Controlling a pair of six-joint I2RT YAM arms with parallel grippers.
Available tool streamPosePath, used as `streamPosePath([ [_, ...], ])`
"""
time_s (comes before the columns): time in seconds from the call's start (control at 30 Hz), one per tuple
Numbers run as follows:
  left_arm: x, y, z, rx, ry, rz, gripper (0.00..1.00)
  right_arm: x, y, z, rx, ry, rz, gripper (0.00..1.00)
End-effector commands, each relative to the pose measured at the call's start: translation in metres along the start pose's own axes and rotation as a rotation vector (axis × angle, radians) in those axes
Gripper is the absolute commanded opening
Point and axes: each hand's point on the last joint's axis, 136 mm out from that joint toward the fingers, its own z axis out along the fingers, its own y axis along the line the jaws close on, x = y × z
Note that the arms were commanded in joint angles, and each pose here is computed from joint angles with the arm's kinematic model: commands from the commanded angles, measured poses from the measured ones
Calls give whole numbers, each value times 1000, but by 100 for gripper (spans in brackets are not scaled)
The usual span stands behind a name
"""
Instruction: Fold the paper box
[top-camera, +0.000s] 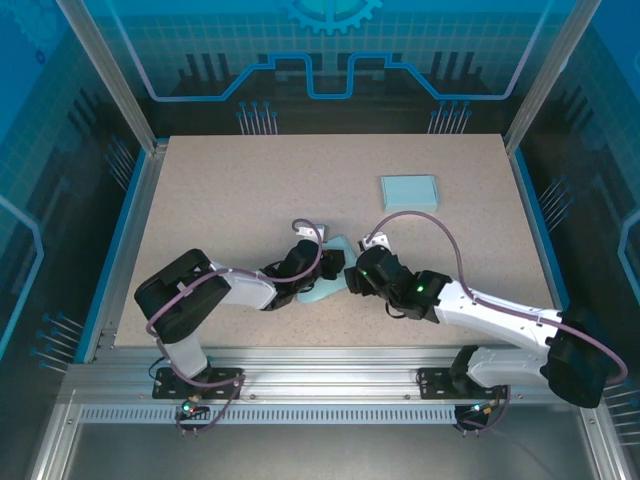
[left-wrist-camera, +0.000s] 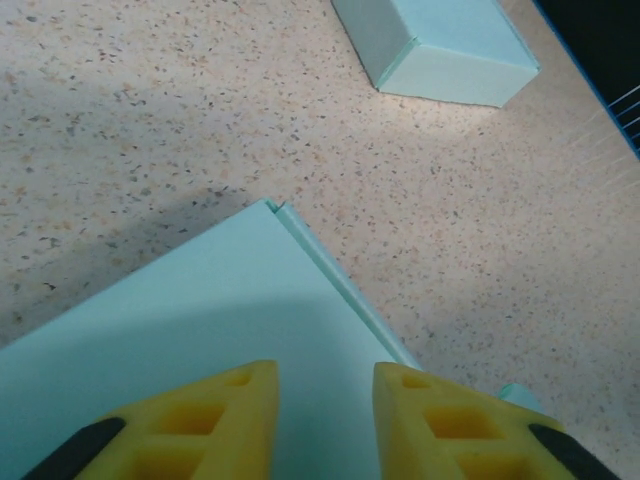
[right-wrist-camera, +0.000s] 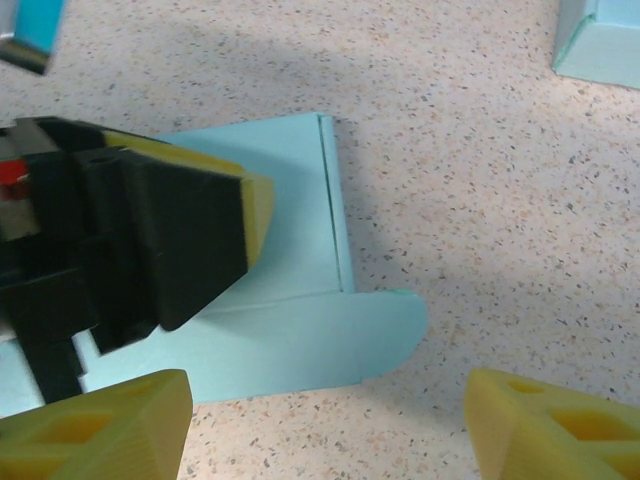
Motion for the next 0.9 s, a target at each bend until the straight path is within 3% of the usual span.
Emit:
streamPosePath([
  [0.0, 45, 33, -6, -103, 166, 11, 40, 3, -6, 10, 3, 59, 58, 73],
  [0.23, -12, -3, -39, -87, 135, 91, 64, 6, -9, 21, -74, 98, 134, 75],
  [0.33, -33, -4, -58, -142, 121, 121, 73, 0, -4, 15, -121, 76, 46, 77],
  [0.43, -45, 6, -76, -196, 102, 117, 80, -3, 8, 4, -169, 17, -144, 78],
  [0.63, -55, 48, -114, -260, 30, -16, 99, 10, 13, -4, -64, -32, -438, 79],
  [0.87, -60, 95, -155, -356, -44, -109, 99, 32, 32, 7, 41, -71, -695, 85],
])
